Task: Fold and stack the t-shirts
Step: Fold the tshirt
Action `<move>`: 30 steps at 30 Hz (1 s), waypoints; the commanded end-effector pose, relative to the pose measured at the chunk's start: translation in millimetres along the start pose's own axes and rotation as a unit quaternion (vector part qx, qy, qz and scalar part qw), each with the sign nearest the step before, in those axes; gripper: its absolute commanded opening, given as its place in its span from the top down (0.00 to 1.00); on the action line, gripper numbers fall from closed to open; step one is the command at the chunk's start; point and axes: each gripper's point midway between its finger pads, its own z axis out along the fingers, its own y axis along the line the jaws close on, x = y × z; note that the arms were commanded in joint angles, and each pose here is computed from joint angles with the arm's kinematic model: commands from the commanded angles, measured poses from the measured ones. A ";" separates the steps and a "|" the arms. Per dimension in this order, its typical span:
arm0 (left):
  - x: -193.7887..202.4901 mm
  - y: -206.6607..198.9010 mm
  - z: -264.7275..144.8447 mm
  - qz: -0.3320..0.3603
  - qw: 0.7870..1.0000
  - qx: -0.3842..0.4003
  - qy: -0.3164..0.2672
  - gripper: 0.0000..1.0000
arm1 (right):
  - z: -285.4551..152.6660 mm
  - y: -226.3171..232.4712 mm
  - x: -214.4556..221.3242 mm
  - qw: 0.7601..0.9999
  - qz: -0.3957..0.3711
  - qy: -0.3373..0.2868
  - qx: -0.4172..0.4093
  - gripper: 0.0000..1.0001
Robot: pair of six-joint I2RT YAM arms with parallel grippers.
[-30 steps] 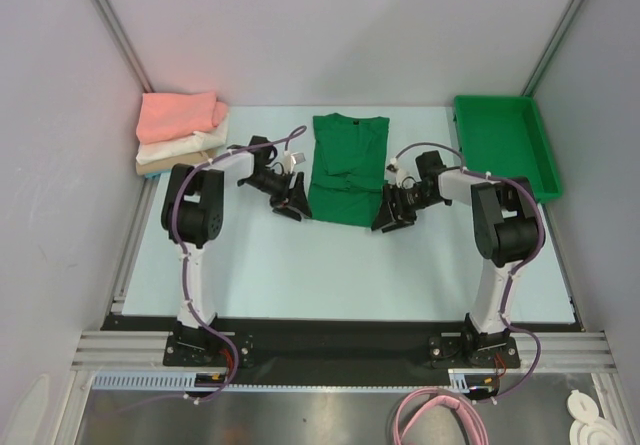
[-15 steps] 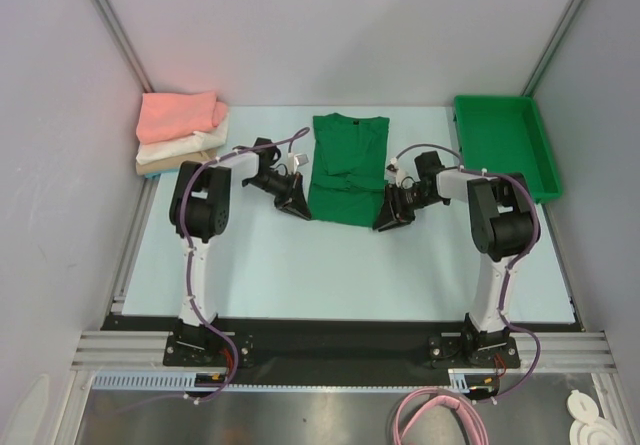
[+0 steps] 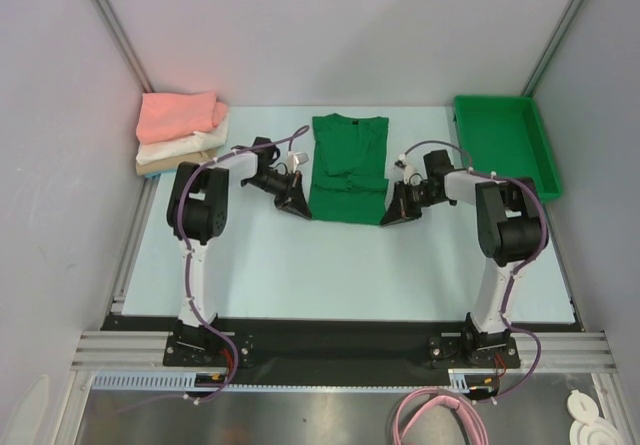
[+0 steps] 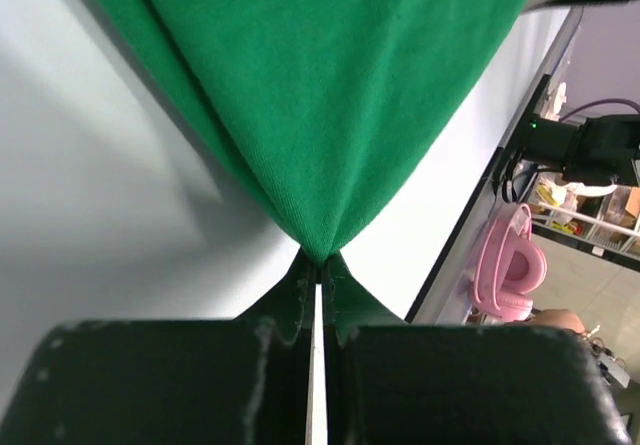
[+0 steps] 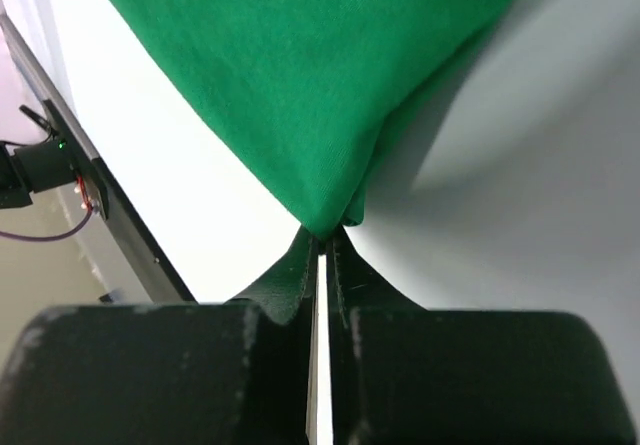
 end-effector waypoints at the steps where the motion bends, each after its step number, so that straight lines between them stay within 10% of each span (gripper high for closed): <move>1: -5.7 -46.8 -25.2 0.071 0.997 0.030 -0.026 1.00 | -33.8 12.4 -22.4 0.997 -0.048 -0.056 0.018 1.00; 19: 39.0 -147.0 -82.5 0.189 0.980 0.021 -0.055 1.00 | -130.1 121.6 0.9 0.962 -0.233 -0.133 0.049 1.00; 30: 37.8 -137.1 -76.9 0.183 0.982 0.014 -0.053 1.00 | -107.2 94.7 -0.1 0.970 -0.214 -0.101 0.050 1.00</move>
